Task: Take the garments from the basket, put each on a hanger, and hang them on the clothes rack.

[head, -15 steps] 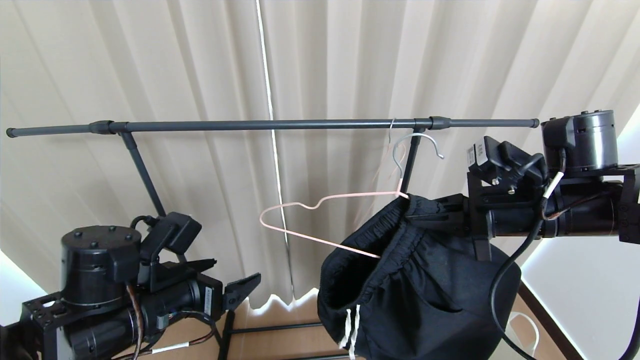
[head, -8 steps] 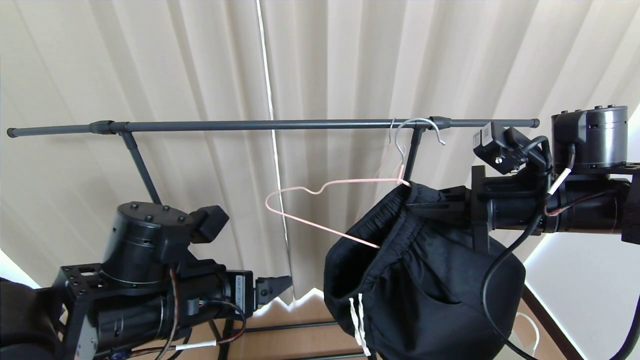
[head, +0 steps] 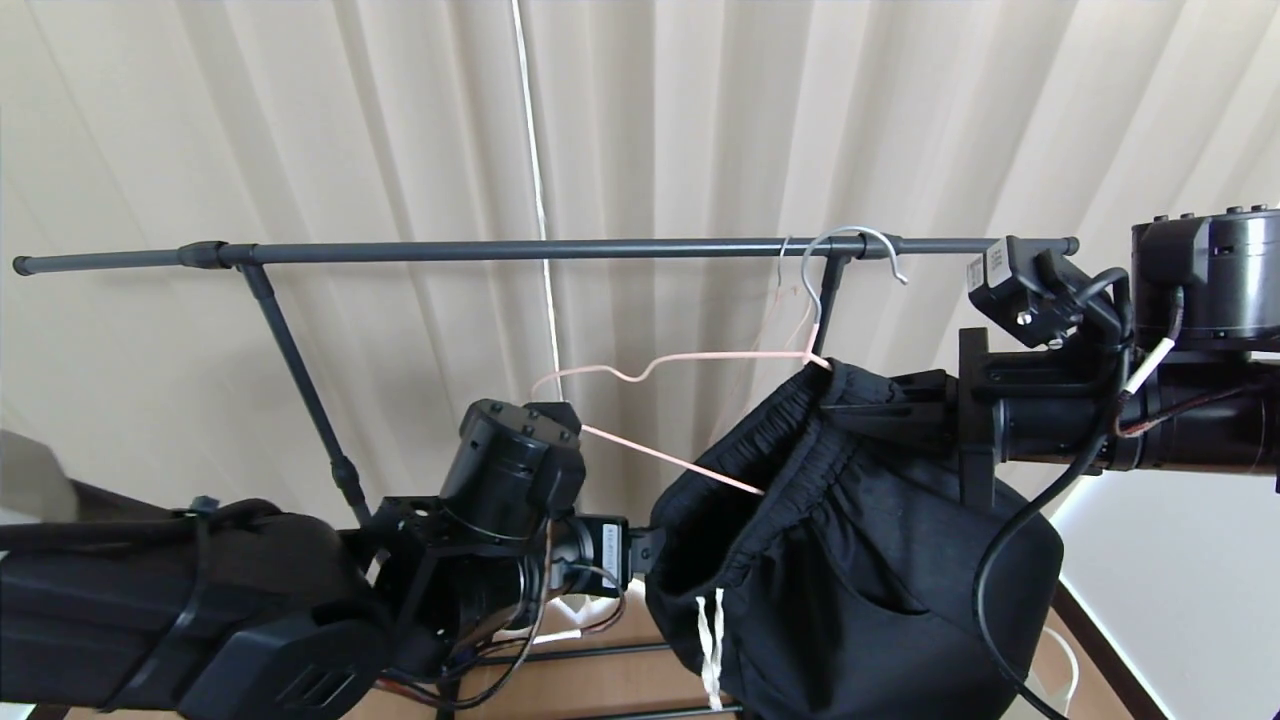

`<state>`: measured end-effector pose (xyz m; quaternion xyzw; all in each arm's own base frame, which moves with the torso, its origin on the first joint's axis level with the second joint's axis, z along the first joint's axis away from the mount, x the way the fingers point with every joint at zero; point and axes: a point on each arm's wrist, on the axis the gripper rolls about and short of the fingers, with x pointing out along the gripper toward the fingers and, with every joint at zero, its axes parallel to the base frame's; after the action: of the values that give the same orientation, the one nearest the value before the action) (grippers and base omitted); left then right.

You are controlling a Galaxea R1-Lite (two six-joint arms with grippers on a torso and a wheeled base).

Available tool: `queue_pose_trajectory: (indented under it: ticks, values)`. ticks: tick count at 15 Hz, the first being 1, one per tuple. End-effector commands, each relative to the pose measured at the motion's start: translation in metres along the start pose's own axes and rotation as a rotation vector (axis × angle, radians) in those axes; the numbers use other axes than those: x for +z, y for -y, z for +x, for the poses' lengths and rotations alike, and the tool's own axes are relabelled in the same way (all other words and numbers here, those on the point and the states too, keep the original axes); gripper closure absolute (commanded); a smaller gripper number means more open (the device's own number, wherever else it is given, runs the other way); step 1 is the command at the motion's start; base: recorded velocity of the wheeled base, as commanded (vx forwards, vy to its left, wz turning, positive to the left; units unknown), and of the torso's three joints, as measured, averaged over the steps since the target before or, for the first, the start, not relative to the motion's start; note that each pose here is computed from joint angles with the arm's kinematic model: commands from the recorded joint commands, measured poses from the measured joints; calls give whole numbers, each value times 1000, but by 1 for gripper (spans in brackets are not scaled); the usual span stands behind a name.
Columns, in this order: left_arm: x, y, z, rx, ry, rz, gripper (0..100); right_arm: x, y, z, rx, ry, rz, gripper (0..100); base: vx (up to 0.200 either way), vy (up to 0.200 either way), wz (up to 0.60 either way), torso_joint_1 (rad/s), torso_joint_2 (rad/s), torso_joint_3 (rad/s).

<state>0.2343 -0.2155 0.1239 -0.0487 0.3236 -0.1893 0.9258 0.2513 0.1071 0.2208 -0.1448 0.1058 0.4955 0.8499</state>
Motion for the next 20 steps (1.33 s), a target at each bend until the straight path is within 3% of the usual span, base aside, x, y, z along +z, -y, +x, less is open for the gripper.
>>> queue_pose_trajectory:
  ticks: [1,5,10,11,15,20]
  values:
    - [-3,8,21,10,-21,8,0,1,-2,0,4,4,-5,100,0,0,0,0,0,0]
    - [-4,15,25,8,-16,18,0,3,-8,-3,15,10,-13,100,0,0,0,0,0,0]
    - [-7,16,36,86,1,8,0,6,-15,-10,21,25,-24,100,0,0,0,0,0,0]
    - [-10,16,36,88,-4,6,100,6,-15,-10,21,25,-24,100,0,0,0,0,0,0]
    - [-7,18,30,117,39,-8,100,4,-13,-6,22,16,-19,100,0,0,0,0,0,0]
    - [8,11,-7,112,130,-35,100,-6,-6,6,29,-20,10,100,0,0,0,0,0,0]
